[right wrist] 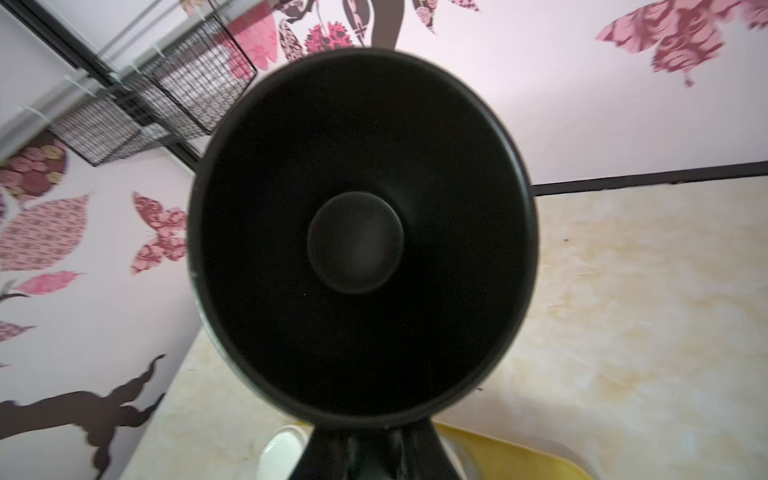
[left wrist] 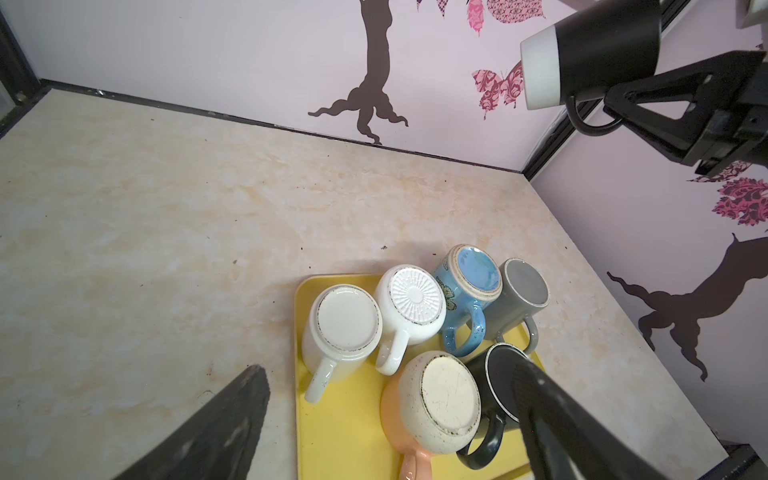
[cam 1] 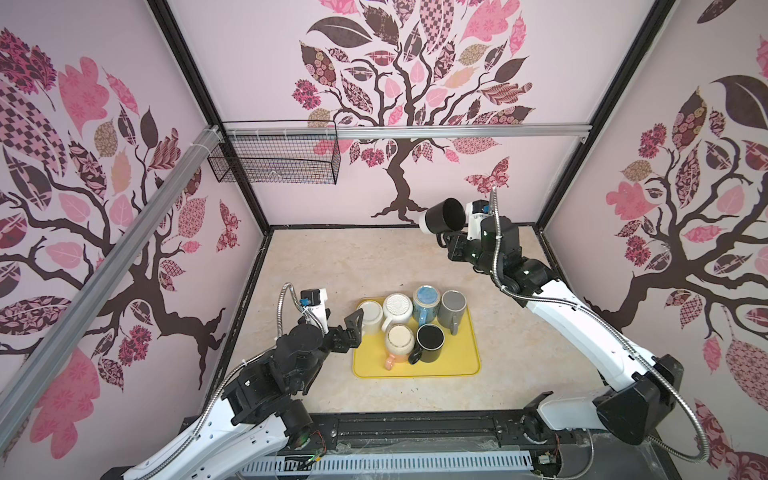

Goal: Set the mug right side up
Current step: 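Open left gripper and carry the black mug away with right gripper, then lower the black mug upright onto the table beyond the tray, release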

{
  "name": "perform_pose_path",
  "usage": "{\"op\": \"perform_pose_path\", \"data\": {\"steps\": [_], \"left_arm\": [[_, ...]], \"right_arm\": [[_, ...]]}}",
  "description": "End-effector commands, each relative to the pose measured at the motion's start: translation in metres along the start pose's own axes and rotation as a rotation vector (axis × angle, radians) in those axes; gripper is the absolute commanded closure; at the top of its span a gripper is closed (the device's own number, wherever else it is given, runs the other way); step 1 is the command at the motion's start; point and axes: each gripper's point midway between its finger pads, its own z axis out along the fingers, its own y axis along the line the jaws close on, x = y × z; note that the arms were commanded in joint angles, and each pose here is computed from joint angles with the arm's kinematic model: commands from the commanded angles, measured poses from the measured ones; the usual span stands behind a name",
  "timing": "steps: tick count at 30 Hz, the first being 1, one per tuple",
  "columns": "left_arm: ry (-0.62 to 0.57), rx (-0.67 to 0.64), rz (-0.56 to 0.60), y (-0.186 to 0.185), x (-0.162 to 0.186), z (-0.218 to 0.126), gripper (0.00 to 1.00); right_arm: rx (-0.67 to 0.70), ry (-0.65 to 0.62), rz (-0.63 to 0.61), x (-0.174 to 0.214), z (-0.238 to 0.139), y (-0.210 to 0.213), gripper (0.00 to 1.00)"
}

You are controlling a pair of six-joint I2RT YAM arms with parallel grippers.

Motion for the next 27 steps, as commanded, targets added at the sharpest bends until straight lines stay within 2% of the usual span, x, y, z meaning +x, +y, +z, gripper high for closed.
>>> {"op": "perform_pose_path", "data": {"steps": [1,6,11,13,20,27], "left_arm": [[-0.006,0.016,0.016,-0.003,-0.005,-0.003,0.06],[-0.001,0.015,0.022,-0.004,-0.002,0.001,0.07],[0.045,0.016,0.047,-0.01,0.005,0.01,0.07],[0.062,0.019,0.058,-0.013,0.009,0.014,0.07],[0.092,0.03,0.068,-0.018,0.016,0.021,0.07],[0.105,0.016,0.066,-0.013,0.024,0.024,0.07]], "right_arm": [[0.191,0.034,-0.066,-0.002,0.01,-0.063,1.0],[0.286,0.078,0.005,0.011,0.013,-0.134,1.0],[0.492,0.169,-0.074,0.033,0.013,-0.187,1.0],[0.542,0.21,-0.098,0.044,0.015,-0.2,1.0],[0.586,0.296,-0.108,0.071,0.029,-0.217,1.0],[0.641,0.341,-0.137,0.087,0.035,-0.233,1.0]]}}
